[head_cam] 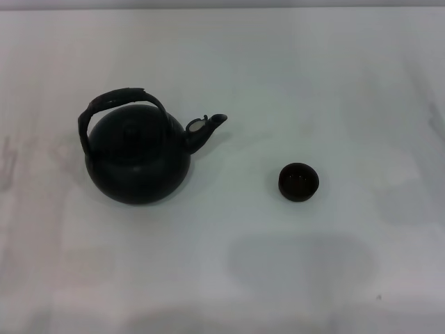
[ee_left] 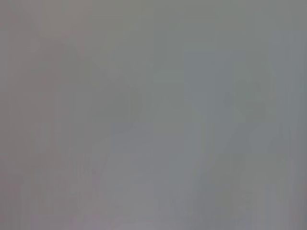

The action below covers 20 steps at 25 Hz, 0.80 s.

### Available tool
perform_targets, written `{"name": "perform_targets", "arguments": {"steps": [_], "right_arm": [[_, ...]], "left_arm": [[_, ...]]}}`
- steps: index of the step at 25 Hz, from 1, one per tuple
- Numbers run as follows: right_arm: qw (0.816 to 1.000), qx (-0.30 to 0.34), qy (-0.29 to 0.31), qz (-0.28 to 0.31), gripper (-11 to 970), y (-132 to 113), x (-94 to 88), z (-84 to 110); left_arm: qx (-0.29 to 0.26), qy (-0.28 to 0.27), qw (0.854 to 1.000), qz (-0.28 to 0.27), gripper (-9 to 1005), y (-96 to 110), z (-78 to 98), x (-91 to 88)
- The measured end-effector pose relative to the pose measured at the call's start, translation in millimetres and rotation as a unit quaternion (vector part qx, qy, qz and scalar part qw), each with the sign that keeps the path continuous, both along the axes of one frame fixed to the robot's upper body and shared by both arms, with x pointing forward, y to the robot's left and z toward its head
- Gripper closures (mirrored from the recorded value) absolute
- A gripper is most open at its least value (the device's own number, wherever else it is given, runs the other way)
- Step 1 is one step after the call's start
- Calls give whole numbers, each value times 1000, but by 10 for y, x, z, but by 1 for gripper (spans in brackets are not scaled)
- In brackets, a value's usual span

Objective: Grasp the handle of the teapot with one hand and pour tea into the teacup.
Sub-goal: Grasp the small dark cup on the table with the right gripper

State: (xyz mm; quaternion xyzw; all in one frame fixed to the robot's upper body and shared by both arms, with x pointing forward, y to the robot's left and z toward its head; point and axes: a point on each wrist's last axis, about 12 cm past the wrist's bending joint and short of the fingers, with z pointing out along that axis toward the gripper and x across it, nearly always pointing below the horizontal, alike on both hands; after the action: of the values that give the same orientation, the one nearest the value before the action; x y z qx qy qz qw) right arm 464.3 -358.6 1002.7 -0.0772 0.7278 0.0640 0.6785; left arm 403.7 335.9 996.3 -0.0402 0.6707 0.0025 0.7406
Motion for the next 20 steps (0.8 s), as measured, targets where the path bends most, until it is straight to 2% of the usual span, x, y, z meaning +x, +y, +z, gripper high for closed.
{"name": "perform_targets", "arguments": {"steps": [20], "right_arm": [[1000,0,0,0,113,1,3,1]], "left_arm": [[1,-2,1000,-1,296,0,7,17]]}}
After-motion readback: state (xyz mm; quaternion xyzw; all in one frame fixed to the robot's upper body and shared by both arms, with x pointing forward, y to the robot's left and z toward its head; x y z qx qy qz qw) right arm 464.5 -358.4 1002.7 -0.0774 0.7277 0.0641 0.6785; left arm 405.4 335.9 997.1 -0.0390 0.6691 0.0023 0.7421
